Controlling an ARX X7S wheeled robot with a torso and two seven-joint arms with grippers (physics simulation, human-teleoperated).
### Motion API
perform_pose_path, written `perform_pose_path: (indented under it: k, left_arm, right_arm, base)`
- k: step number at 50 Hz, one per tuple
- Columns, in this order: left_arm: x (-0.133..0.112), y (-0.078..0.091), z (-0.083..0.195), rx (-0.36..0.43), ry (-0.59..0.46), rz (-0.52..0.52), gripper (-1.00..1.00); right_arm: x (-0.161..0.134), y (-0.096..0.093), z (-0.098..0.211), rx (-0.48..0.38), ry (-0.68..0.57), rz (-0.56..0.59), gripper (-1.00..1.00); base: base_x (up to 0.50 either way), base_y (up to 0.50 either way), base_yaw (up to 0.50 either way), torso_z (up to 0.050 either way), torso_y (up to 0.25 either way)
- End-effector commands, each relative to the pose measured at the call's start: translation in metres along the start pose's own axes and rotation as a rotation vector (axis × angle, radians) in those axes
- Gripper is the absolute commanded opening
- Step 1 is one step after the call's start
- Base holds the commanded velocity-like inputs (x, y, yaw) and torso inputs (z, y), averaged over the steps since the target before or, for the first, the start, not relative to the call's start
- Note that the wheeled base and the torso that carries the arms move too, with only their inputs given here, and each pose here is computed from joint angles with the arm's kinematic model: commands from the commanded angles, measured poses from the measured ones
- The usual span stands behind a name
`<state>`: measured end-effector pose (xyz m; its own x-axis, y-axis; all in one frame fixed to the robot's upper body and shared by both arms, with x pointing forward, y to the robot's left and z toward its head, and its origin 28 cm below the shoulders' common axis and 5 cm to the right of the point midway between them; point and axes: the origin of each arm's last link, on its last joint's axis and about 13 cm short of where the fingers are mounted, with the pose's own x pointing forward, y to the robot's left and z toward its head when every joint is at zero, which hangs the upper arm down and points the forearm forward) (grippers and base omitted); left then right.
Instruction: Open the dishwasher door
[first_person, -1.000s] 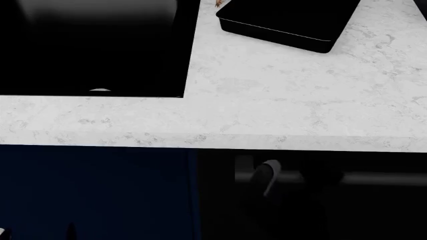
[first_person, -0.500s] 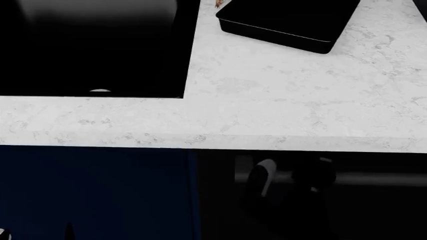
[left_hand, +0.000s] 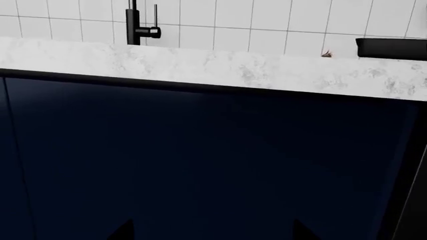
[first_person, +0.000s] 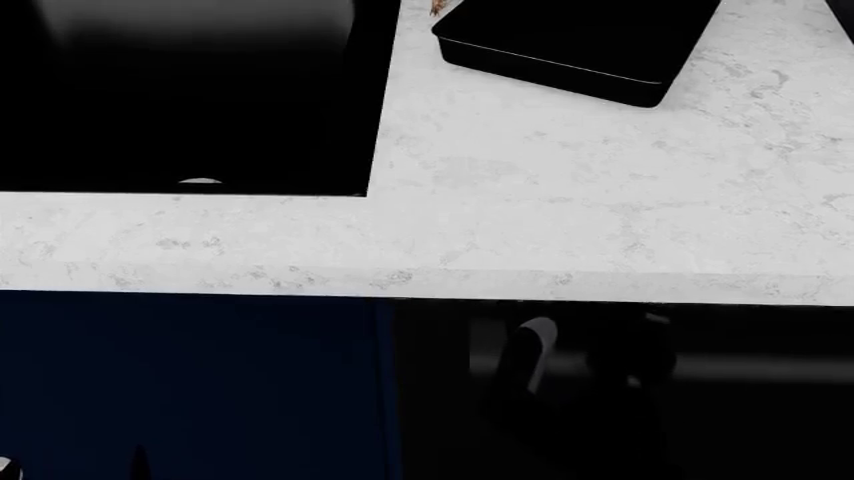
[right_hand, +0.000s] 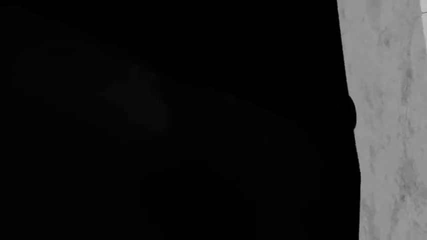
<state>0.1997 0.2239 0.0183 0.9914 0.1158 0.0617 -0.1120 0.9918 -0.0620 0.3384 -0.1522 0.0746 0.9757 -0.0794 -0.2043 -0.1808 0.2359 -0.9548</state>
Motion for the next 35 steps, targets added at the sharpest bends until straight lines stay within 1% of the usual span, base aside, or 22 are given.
perform_pose_path:
  k: [1, 10, 19, 35]
  left_arm:
    - [-0.001, 0.000, 0.000, -0.003, -0.001, -0.002, 1.00]
    - [0.000, -0.001, 0.001, -0.004, -0.003, -0.005, 1.00]
    - [0.002, -0.002, 0.002, -0.007, -0.005, -0.009, 1.00]
    - [0.001, 0.000, 0.002, -0.005, -0.004, 0.003, 1.00]
  right_arm:
    - [-0.012, 0.001, 0.003, 0.028, -0.019, 0.106, -1.00]
    - [-0.018, 0.001, 0.002, 0.010, -0.020, 0.155, -1.00]
    - [-0.030, -0.005, 0.000, -0.002, -0.030, 0.188, -1.00]
    - [-0.047, -0.008, -0.002, -0.016, -0.051, 0.216, -1.00]
  base:
    - [0.00, 0.00, 0.00, 0.000, 0.000]
    - [0.00, 0.00, 0.00, 0.000, 0.000]
    - [0.00, 0.00, 0.00, 0.000, 0.000]
    - [0.00, 0.00, 0.00, 0.000, 0.000]
